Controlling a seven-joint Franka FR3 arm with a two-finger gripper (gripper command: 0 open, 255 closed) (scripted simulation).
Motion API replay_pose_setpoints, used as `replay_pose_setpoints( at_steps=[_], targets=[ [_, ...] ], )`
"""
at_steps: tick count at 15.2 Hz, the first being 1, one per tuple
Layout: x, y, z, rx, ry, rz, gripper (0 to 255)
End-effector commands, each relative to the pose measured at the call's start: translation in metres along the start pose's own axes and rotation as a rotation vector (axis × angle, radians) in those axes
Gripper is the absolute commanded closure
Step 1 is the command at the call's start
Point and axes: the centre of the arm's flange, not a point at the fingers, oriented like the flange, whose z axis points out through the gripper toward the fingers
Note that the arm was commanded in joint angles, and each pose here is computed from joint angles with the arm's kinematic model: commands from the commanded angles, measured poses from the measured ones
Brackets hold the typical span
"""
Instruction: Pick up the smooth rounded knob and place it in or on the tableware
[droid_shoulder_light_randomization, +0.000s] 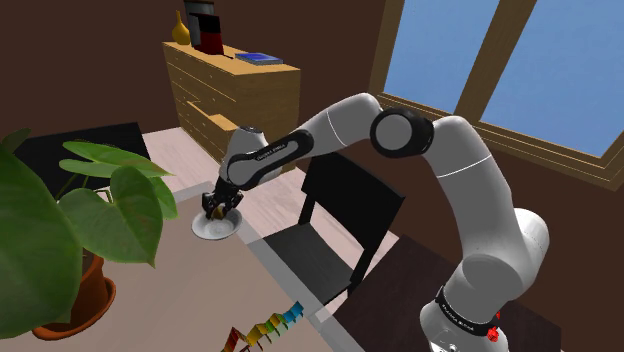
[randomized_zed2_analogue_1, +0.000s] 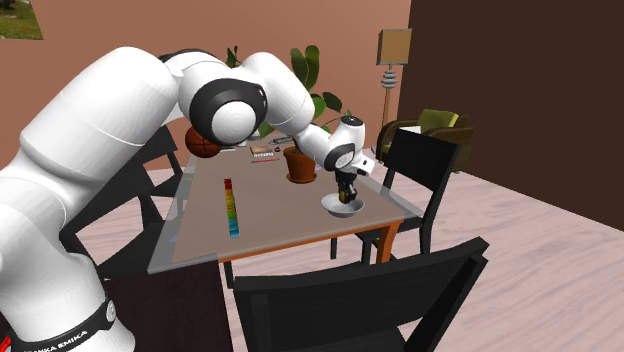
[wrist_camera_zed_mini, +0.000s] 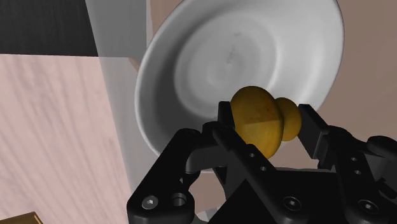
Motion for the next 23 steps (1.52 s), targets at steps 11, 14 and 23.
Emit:
replay_pose_setpoints(
  at_steps=[11,14,23],
  targets=[
    [-0.001,0.0,0.002,0.0,0.0,0.0,0],
    [-0.001,0.0,-0.025,0.0,0.0,0.0,0],
    [-0.001,0.0,-0.048,0.0,0.0,0.0,0]
  ],
)
